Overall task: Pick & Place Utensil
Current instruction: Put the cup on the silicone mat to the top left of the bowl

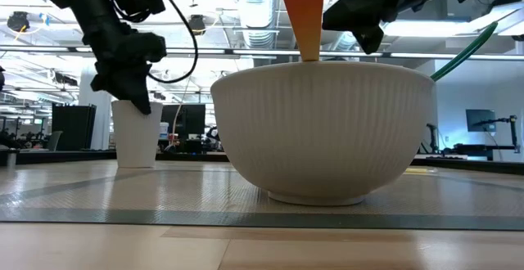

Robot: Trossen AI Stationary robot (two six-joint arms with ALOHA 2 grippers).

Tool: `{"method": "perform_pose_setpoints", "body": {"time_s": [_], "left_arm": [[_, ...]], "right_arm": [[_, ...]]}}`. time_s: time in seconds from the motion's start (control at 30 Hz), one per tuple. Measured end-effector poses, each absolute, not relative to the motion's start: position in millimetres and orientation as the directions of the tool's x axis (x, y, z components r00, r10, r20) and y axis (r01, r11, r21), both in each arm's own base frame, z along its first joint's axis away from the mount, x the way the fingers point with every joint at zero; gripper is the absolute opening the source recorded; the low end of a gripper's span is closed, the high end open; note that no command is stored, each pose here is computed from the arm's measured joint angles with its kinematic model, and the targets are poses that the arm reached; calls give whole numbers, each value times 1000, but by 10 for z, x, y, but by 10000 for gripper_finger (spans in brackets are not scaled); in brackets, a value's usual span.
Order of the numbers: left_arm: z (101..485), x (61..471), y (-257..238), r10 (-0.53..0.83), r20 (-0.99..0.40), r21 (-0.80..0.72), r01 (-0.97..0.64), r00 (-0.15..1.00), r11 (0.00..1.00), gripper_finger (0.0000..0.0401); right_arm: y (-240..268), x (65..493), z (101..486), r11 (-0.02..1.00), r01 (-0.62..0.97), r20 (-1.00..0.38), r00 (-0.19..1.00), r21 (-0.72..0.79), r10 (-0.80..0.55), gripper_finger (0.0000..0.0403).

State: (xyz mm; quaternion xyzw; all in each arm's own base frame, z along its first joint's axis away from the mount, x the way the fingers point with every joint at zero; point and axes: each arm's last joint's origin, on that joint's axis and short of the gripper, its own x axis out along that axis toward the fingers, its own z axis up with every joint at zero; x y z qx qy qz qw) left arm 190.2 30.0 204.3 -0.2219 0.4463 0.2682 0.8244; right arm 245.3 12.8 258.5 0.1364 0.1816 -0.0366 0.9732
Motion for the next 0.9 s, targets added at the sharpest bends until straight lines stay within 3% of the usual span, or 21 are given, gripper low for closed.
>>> {"method": "perform_pose_setpoints", "body": {"time_s": [0.1,0.2,0.33,0.4,0.53,0.67,0.9], "left_arm": [[2071,1934,308,262,-829,-141,-638,495,757,21],[2145,2040,299,246,-758,-225,-596,604,770,15],[2369,2247,143,100,-568,-409,-385,817,827,10],[2479,2303,8,14,-497,-461,-277,868,843,10],[2524,2386,-329,-117,-493,-513,-180,862,839,11],[2449,2521,-644,-161,-545,-482,-150,823,863,11],[2499,2795,-793,-2,-727,-206,-216,687,954,11]], "right_arm": [[118,2453,2585,960,125,-363,931,252,-25,63],[99,2454,2585,959,132,-363,931,252,-33,63],[72,2455,2585,957,142,-362,931,252,-43,63],[66,2456,2586,957,145,-362,931,252,-46,63],[70,2456,2586,957,143,-362,931,253,-43,63],[70,2456,2587,957,143,-361,932,253,-44,63],[70,2457,2590,957,142,-358,933,254,-44,63]]}}
